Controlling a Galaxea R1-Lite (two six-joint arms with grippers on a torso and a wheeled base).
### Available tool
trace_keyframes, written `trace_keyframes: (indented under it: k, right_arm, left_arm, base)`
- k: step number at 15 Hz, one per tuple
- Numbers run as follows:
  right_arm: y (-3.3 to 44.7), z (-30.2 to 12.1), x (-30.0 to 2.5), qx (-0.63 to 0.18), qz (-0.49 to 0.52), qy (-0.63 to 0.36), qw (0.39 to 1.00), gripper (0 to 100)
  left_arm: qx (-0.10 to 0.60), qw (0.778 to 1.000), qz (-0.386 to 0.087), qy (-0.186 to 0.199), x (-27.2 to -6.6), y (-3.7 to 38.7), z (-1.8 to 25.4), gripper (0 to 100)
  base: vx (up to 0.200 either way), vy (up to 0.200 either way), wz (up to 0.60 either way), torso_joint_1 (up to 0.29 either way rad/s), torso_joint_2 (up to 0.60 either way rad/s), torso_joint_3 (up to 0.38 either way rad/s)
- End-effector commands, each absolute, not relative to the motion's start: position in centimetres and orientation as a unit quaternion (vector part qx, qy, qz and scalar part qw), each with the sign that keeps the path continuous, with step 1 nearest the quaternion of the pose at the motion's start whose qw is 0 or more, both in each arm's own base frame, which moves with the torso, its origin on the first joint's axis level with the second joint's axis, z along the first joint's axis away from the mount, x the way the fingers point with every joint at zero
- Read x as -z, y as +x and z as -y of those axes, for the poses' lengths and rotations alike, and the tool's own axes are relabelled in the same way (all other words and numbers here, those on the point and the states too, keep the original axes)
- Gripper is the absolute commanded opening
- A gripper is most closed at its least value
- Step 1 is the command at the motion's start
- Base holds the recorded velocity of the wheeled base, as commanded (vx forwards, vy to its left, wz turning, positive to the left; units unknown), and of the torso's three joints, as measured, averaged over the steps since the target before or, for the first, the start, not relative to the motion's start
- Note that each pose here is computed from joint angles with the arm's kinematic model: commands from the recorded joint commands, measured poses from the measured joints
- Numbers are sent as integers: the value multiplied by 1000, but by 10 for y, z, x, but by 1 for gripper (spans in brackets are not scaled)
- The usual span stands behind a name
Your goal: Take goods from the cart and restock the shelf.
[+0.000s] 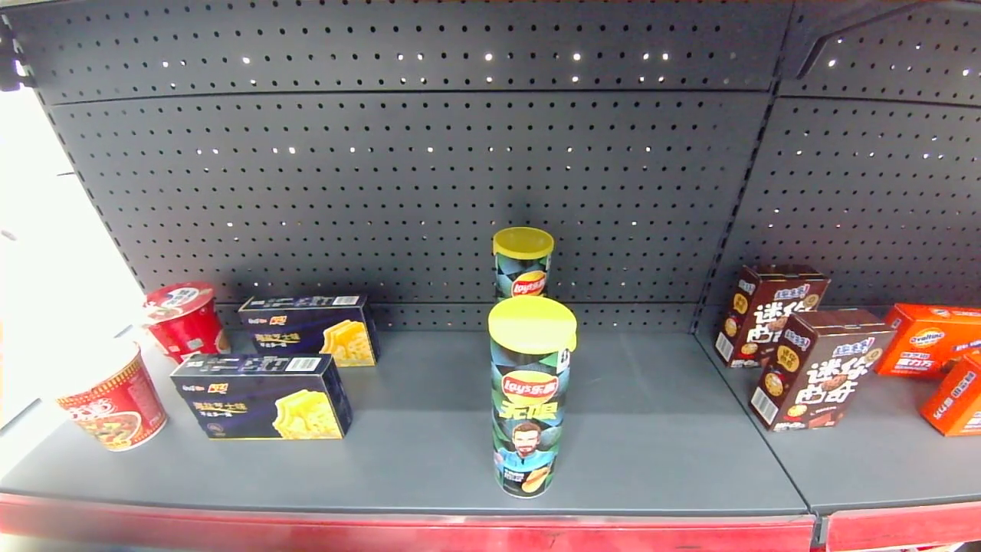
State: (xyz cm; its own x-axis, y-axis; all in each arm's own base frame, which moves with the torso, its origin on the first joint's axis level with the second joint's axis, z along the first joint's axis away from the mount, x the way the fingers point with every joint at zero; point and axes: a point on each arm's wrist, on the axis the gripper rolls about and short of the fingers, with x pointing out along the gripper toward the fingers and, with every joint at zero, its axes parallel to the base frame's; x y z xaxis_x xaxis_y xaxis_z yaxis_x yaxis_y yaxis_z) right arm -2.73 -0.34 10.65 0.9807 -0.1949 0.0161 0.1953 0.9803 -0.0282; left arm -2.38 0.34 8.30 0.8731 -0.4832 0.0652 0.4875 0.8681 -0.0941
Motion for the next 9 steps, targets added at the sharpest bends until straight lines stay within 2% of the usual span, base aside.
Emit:
trace_keyframes:
  k: [1, 5, 7, 9]
  right_arm:
    - [-28, 3, -89, 89, 15, -16, 996, 100]
    - [-24, 0, -82, 18, 22, -36, 999, 100]
    - [-24, 0, -82, 14, 18, -54, 998, 100]
    - [-24, 0, -82, 19, 18, -58, 998, 100]
  left_arm:
    - [251, 966, 20, -54, -83, -24, -3, 100]
    - [191, 980, 24, -44, -82, -22, -6, 100]
    - [172, 984, 24, -44, -82, -22, -7, 100]
    - [110, 993, 22, -43, -82, -21, -9, 100]
  base:
    - [0, 0, 0, 0, 0, 0]
    - [0, 0, 0, 0, 0, 0]
    - [0, 0, 0, 0, 0, 0]
    - [0, 0, 0, 0, 0, 0]
